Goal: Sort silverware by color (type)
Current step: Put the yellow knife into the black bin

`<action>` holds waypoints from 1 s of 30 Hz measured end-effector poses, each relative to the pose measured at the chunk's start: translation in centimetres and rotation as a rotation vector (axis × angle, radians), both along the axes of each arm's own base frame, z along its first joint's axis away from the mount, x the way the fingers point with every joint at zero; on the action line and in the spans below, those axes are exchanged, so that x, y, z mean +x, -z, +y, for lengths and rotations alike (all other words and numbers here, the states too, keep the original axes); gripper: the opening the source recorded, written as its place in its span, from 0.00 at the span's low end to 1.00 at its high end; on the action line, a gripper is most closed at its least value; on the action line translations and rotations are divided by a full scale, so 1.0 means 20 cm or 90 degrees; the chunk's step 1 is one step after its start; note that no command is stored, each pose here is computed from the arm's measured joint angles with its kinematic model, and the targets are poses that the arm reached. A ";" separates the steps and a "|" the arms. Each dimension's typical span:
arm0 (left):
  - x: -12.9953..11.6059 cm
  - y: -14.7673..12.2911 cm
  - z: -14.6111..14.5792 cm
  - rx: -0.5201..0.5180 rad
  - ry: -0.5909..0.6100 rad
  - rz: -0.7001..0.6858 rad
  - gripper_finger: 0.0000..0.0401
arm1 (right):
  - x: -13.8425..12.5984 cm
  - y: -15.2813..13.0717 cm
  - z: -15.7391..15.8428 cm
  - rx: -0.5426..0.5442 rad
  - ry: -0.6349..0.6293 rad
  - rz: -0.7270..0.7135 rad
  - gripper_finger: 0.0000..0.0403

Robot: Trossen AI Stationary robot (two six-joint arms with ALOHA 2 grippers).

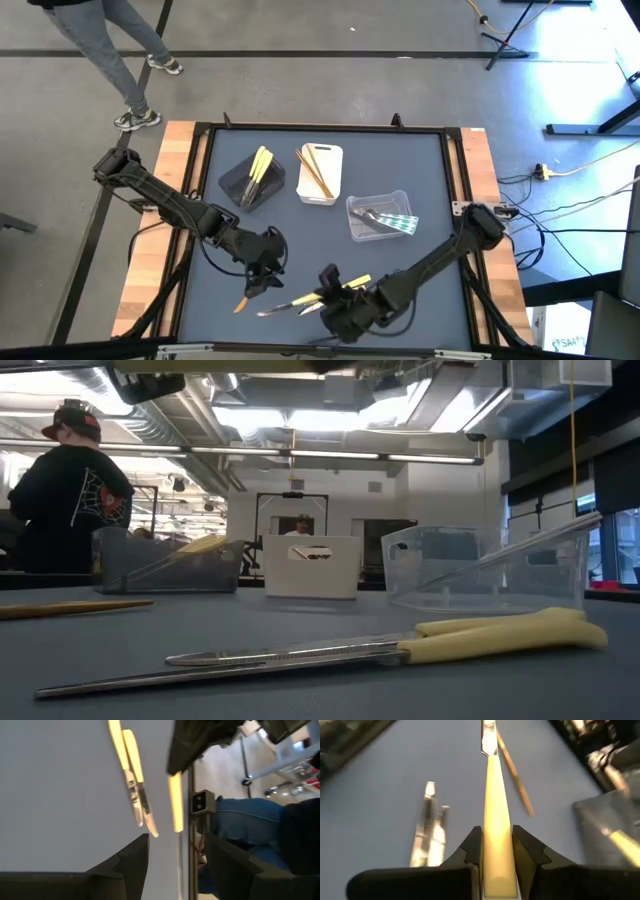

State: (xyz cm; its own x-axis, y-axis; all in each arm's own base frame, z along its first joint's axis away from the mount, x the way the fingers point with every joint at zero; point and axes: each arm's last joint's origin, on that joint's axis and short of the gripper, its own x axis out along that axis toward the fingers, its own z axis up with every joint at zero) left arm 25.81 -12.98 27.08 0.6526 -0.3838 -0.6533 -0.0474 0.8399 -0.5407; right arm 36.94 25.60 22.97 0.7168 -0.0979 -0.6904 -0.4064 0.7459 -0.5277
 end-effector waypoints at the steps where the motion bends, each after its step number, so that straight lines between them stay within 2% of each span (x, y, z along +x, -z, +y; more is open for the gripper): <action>1: 0.00 0.00 0.00 -0.005 0.004 -0.003 0.46 | 0.02 -0.02 -0.02 -0.016 -0.011 -0.002 0.14; 9: 0.01 -0.01 -0.01 -0.016 0.009 -0.013 0.46 | 0.15 -0.11 -0.18 -0.128 -0.077 -0.018 0.14; 17: 0.01 -0.01 -0.01 -0.016 0.009 -0.013 0.46 | 0.22 -0.12 -0.29 -0.222 -0.132 -0.013 0.14; 26: 0.01 -0.01 -0.01 -0.015 0.007 -0.013 0.46 | 0.27 -0.14 -0.34 -0.274 -0.169 -0.034 0.14; 30: 0.01 -0.01 -0.01 -0.017 0.005 -0.012 0.46 | 0.27 -0.14 -0.33 -0.266 -0.203 -0.033 0.14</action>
State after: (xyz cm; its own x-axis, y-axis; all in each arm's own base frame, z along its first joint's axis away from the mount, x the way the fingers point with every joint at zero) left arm 25.95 -13.09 27.30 0.6615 -0.4056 -0.6308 -0.0314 0.8254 -0.5636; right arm 42.36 18.91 25.85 0.7880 -0.1286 -0.6021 -0.5444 0.3112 -0.7790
